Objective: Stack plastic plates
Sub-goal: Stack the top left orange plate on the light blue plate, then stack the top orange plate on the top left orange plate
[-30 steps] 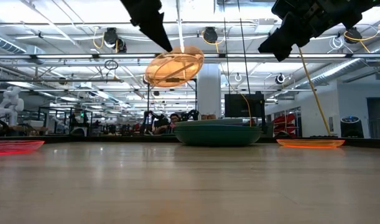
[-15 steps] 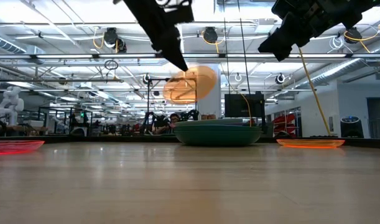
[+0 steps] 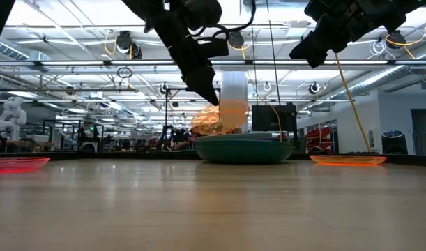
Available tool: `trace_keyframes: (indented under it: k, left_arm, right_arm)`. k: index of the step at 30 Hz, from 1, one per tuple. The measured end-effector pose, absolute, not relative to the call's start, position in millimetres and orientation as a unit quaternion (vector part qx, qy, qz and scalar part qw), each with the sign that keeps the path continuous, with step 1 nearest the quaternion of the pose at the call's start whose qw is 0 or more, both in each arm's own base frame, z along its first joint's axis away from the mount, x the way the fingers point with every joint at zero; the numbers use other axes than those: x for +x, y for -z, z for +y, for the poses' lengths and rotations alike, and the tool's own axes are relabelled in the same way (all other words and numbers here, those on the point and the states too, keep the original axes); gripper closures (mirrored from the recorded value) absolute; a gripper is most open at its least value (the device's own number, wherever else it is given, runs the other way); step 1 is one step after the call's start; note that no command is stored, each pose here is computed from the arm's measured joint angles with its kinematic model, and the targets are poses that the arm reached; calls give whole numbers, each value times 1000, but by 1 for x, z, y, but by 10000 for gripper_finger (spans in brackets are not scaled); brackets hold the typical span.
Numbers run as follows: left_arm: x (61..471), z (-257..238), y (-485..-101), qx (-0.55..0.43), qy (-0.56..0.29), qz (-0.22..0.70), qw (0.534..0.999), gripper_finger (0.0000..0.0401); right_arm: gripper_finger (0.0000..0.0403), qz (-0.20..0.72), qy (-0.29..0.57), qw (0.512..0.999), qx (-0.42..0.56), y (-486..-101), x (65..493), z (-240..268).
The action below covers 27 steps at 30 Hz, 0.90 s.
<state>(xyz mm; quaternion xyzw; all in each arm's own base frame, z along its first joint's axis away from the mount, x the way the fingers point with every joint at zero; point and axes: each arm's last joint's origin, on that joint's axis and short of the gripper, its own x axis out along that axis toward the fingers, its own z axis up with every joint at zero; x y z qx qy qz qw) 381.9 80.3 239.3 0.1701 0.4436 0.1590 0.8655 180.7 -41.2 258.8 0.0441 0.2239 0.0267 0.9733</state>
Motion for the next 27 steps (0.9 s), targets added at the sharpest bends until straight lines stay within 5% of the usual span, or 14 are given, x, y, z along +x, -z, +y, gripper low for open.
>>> trace_keyframes:
  k: [14, 27]
  left_arm:
    - [385, 84, -235, 157, -165, 438, 870, 397]
    - [384, 87, -235, 146, -171, 437, 871, 344]
  right_arm:
    - [348, 226, -27, 973, 45, -258, 181, -41]
    - [348, 227, -26, 973, 45, -258, 180, -41]
